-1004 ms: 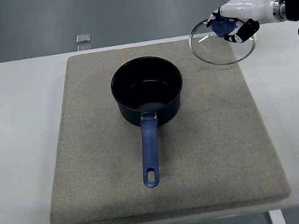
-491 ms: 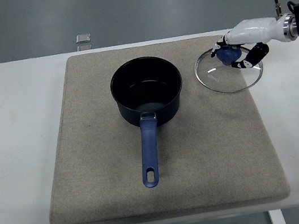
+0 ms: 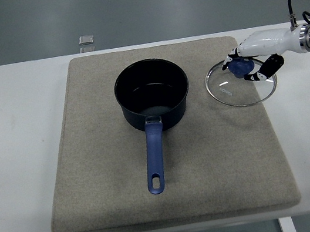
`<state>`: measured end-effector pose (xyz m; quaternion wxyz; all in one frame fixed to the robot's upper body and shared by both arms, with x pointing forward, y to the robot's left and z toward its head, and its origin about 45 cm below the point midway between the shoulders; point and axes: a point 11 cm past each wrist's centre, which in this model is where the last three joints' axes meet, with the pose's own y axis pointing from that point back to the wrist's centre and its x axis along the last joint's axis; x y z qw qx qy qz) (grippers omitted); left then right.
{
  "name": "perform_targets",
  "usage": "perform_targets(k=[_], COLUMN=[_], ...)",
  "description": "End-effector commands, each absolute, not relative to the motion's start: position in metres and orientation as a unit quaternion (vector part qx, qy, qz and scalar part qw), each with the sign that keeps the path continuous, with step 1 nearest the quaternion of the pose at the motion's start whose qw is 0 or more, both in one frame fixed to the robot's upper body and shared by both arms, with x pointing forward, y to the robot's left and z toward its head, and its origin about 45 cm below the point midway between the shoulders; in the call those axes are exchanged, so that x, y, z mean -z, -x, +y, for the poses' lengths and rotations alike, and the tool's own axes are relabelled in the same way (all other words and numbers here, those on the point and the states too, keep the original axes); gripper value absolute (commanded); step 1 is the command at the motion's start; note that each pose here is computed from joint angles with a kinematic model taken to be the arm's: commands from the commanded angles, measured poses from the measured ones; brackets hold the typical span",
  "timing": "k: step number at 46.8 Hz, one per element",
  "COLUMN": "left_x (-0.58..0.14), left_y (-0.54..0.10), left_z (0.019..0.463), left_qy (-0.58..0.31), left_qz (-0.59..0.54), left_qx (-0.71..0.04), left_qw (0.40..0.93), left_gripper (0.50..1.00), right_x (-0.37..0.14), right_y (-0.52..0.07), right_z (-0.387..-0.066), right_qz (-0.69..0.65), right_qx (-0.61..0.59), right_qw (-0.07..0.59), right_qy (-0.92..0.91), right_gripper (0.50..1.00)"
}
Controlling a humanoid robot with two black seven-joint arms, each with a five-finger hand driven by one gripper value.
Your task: Lift the pot lid and place it to the right of the pot.
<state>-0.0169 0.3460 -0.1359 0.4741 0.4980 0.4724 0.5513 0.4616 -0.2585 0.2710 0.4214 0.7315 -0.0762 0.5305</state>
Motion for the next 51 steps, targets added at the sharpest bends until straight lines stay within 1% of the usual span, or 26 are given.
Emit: perform_targets(k=[1,10,21,33,51], left_x=[0.136,0.136,0.136,0.136,0.136], left_y=[0.017,0.017,0.017,0.017,0.017], left_z=[0.346,0.346,0.346,0.346,0.346], left_qy=[-0.498,-0.498,-0.498,-0.498,-0.498], left_qz=[0.472,0.473,0.473,0.472,0.472], left_qx=[-0.552,-0.551,-0.551,-0.552,-0.552], left_qw=[0.474,0.474,0.475,0.474,0.474], left_gripper=[1.0,1.0,1.0,1.0,1.0], right_x=[-0.267,-0.268,-0.261,-0.248,-0.249], right_y=[-0.455,-0.451,-0.441,-0.434,-0.435], right_z=[-0.256,-0.255,-0.244,-0.249,-0.24], right_qz=[-0.069,-0.072,-0.06,-0.058,-0.063], right_qx=[-0.526,-0.529,-0.529,-0.521,-0.524], right_qw=[0.415,0.406,0.389,0.391,0.383], right_qy=[-0.739,-0.742,-0.751,-0.756,-0.758], right_gripper=[0.5,0.5,0.5,0.5,0.5])
